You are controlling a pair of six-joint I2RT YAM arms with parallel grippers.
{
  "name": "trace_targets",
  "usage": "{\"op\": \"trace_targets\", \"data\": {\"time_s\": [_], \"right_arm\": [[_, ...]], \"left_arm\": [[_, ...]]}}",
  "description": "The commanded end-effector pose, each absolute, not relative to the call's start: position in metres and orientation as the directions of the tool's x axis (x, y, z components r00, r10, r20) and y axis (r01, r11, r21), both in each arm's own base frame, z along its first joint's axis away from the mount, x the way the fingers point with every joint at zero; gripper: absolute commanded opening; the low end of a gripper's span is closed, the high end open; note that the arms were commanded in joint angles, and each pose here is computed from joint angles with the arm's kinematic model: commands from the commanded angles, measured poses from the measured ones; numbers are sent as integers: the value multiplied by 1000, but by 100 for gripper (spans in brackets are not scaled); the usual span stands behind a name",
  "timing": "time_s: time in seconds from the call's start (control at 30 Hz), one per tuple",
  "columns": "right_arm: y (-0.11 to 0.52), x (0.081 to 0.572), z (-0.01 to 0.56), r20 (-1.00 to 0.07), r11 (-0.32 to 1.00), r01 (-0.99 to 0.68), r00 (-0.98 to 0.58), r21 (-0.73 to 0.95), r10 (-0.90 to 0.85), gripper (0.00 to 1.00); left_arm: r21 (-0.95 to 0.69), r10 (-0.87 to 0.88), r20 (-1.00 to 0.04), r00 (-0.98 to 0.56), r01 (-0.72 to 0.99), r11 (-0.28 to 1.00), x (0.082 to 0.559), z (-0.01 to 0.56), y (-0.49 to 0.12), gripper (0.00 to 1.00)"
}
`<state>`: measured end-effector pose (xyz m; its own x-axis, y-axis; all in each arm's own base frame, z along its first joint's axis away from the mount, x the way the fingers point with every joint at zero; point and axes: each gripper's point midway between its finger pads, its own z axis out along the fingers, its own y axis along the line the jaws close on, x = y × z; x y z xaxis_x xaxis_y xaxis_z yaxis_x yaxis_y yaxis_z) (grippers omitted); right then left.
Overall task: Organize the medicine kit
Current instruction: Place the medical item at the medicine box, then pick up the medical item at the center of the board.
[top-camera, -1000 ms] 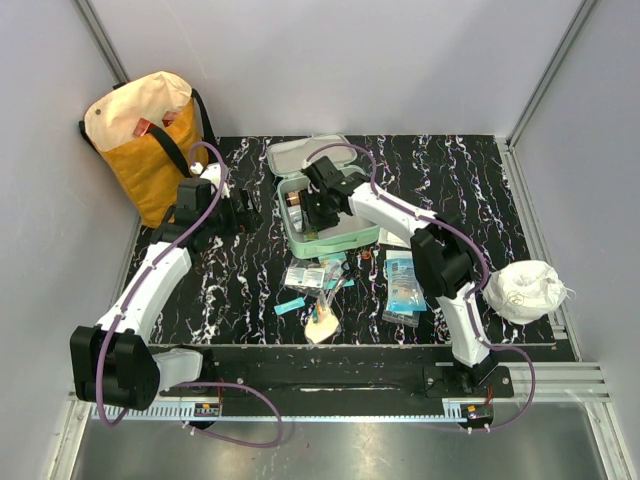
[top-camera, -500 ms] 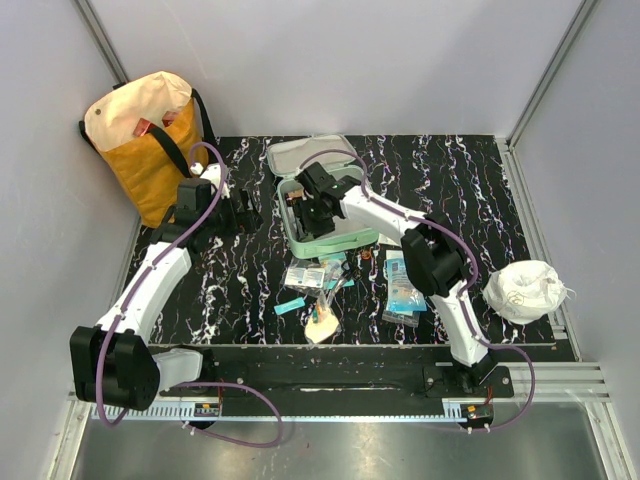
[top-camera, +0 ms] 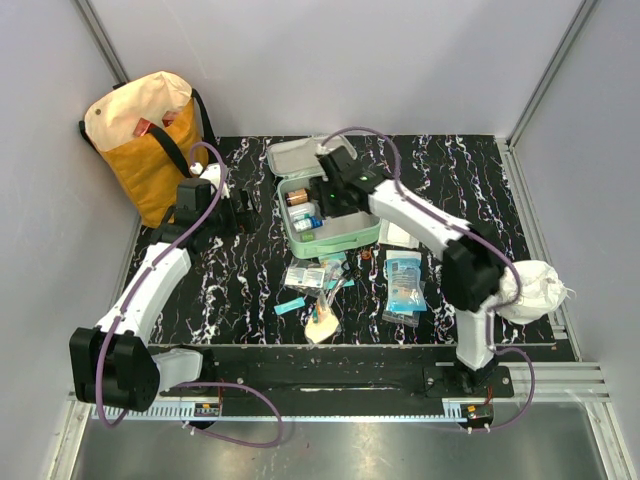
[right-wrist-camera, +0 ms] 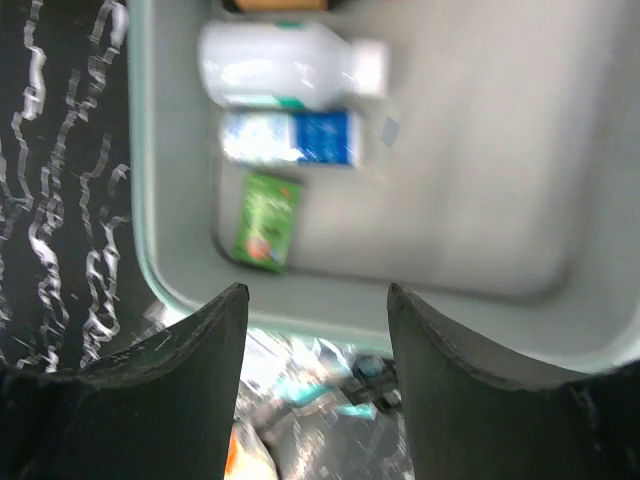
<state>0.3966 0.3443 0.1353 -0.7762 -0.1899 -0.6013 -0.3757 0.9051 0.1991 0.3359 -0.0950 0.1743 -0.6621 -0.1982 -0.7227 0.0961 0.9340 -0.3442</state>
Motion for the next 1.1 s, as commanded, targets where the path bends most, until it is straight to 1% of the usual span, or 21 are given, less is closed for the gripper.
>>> {"op": "trace_targets", "data": {"time_s": [0.0, 0.07, 0.13, 0.3, 0.37, 0.5, 0.63, 0.73, 0.83, 1.07], "right_arm": [[290, 382, 194, -737, 941, -306, -668, 146, -102, 63], [269, 365, 195, -751, 953, -251, -659, 168, -41, 63], [252, 347, 173, -731, 963, -201, -682, 179, -6, 62], [231, 324, 112, -636, 984, -117, -772, 137, -4, 59], [230, 326, 102, -599, 988, -105, -800, 110, -18, 56], [228, 337, 80, -587, 993, -101, -808, 64, -45, 56], [226, 346, 76, -584, 994, -63, -812, 85, -1, 54], [229, 355, 72, -592, 993, -62, -806, 100, 9, 54], [230, 357, 60, -572, 991, -79, -820, 111, -1, 49], [227, 355, 45, -587, 987, -110, -810, 114, -23, 49]], "left_arm": [[-336, -198, -776, -599, 126, 933, 343, 200, -95, 99], [-336, -200, -774, -601, 123, 934, 343, 198, -95, 99], [-339, -204, -775, -598, 121, 933, 344, 199, -94, 99], [-349, -200, -770, -606, 138, 927, 344, 199, -98, 99], [-353, -199, -765, -612, 141, 925, 343, 198, -99, 99], [-344, -183, -770, -612, 156, 926, 342, 203, -100, 99], [-344, -183, -793, -581, 179, 921, 342, 211, -101, 99], [-348, -183, -791, -584, 183, 919, 343, 208, -103, 99], [-351, -176, -781, -600, 189, 917, 342, 205, -104, 99], [-354, -179, -781, -598, 188, 916, 341, 203, -104, 99]]}}
